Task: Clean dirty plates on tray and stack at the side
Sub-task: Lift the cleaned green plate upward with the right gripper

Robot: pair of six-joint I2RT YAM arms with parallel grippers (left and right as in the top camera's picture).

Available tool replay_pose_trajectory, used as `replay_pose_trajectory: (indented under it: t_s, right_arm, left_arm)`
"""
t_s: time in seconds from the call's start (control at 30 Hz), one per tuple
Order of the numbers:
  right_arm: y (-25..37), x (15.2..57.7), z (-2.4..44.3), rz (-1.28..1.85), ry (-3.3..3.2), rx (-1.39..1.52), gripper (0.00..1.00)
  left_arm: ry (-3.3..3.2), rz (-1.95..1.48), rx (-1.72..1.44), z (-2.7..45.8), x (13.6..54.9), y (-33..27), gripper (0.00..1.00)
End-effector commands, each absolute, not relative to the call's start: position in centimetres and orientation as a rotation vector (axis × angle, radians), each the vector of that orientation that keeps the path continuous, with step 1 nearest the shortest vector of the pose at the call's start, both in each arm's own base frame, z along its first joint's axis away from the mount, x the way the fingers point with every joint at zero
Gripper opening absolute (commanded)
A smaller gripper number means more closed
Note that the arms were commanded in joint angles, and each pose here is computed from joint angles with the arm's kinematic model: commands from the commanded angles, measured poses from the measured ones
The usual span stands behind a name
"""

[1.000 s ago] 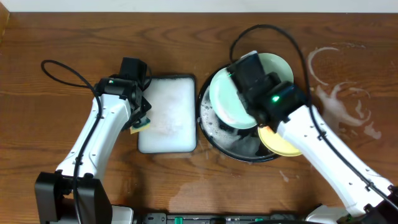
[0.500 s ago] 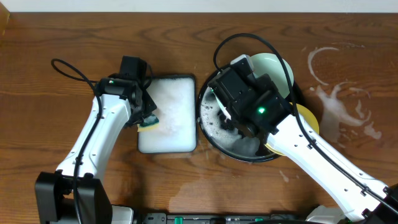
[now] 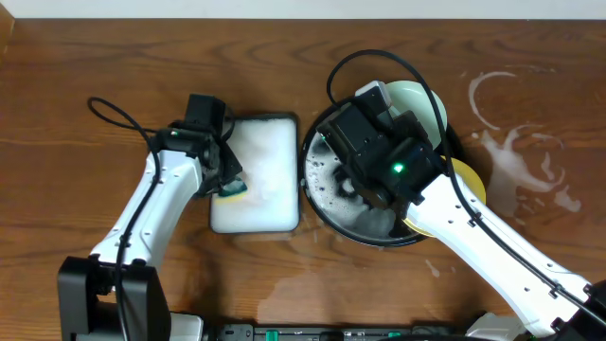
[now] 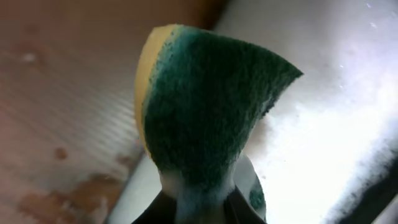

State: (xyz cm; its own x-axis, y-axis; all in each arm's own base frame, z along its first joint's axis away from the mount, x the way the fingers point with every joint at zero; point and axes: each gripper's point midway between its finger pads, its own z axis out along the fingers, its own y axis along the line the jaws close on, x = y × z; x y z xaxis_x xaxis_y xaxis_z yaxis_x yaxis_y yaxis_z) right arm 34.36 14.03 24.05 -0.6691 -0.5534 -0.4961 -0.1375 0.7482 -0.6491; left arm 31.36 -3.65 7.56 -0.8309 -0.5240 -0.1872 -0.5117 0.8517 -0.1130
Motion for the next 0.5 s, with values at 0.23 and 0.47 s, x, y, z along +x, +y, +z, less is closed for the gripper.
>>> replay_pose_trajectory:
  t_s: [0.23, 0.47]
  right_arm:
    - [13.67, 34.32, 25.22, -0.748, 2.205, -0.431, 0.01]
    - [13.83, 34.33, 25.12, -0.731, 2.210, -0.427, 0.01]
  left_arm:
    - [2.861, -0.219, -0.696, 6.58, 31.30, -5.31, 0.08]
    - [2.865, -0.224, -0.687, 6.58, 31.29, -5.38, 0.08]
